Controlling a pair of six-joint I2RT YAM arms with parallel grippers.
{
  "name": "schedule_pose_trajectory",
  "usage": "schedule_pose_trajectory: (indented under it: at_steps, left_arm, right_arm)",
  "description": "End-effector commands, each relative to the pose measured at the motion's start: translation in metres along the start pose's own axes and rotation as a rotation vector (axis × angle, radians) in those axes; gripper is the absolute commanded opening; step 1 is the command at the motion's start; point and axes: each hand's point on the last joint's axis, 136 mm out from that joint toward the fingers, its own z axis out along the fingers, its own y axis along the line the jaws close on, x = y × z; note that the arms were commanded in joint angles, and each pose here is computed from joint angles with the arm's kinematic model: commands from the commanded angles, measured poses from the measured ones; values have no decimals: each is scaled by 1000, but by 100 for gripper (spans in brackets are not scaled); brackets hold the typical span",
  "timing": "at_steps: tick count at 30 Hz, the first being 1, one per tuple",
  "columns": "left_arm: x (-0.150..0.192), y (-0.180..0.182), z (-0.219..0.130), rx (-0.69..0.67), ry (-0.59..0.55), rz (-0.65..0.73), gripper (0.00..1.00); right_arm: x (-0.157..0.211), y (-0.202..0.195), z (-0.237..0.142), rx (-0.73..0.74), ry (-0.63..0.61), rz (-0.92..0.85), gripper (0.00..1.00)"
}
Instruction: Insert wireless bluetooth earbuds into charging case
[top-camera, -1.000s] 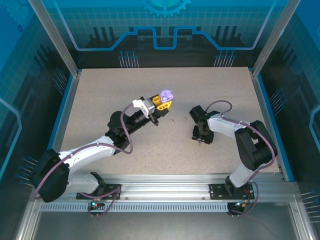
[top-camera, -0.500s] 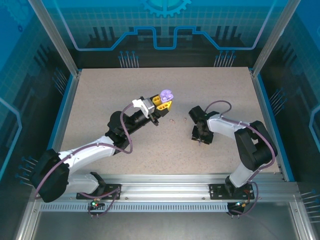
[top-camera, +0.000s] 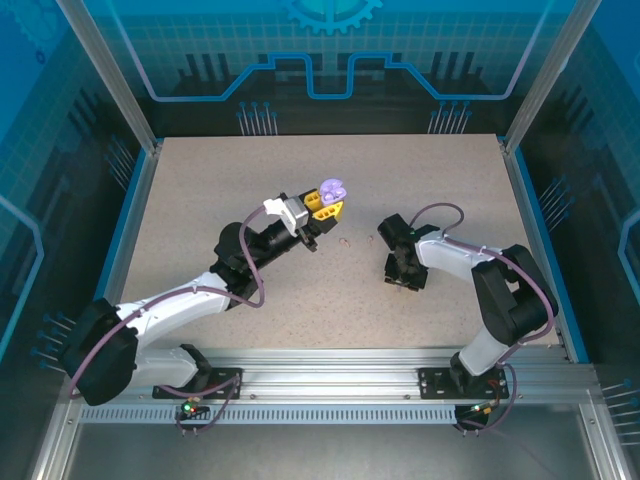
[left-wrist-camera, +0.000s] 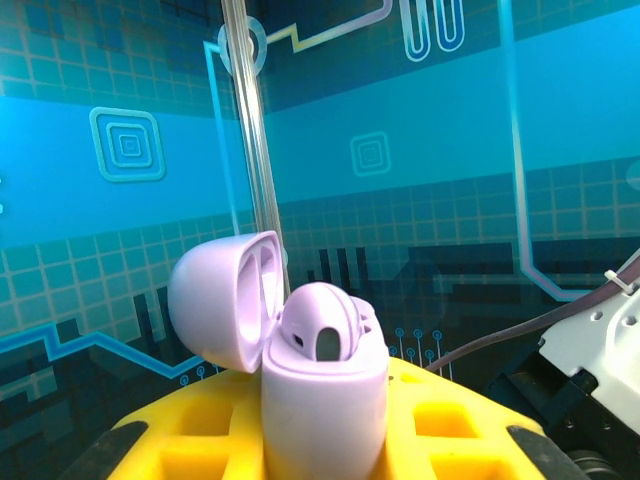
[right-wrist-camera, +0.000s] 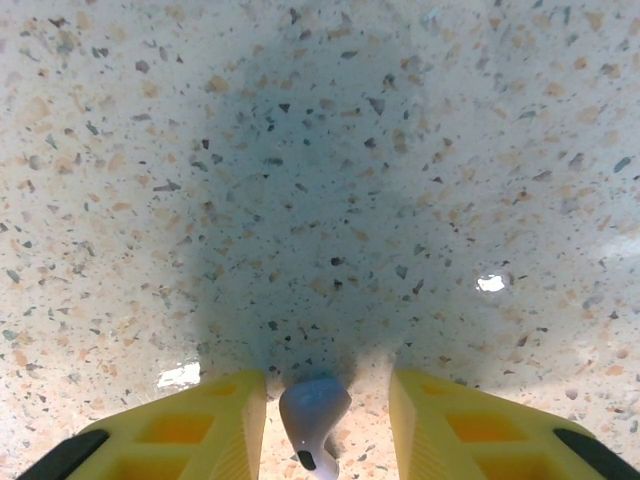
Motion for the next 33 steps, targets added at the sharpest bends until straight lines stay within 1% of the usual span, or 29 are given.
schedule_pose_trajectory:
  at_steps: [1, 15, 28, 33]
  left_arm:
    - [-30, -5, -2, 20, -82, 14, 0]
    - [-29, -5, -1, 22, -80, 14, 0]
    - [-31, -5, -1, 24, -81, 13, 0]
    - [-30, -5, -1, 26, -77, 11, 0]
  right_arm:
    - [4, -7, 6, 37, 13, -8, 37]
    - [0, -2, 8, 22, 25, -17, 33]
    - [-3, -2, 3, 12, 13, -44, 21]
    - [-9, -1, -8, -22, -43, -71, 19]
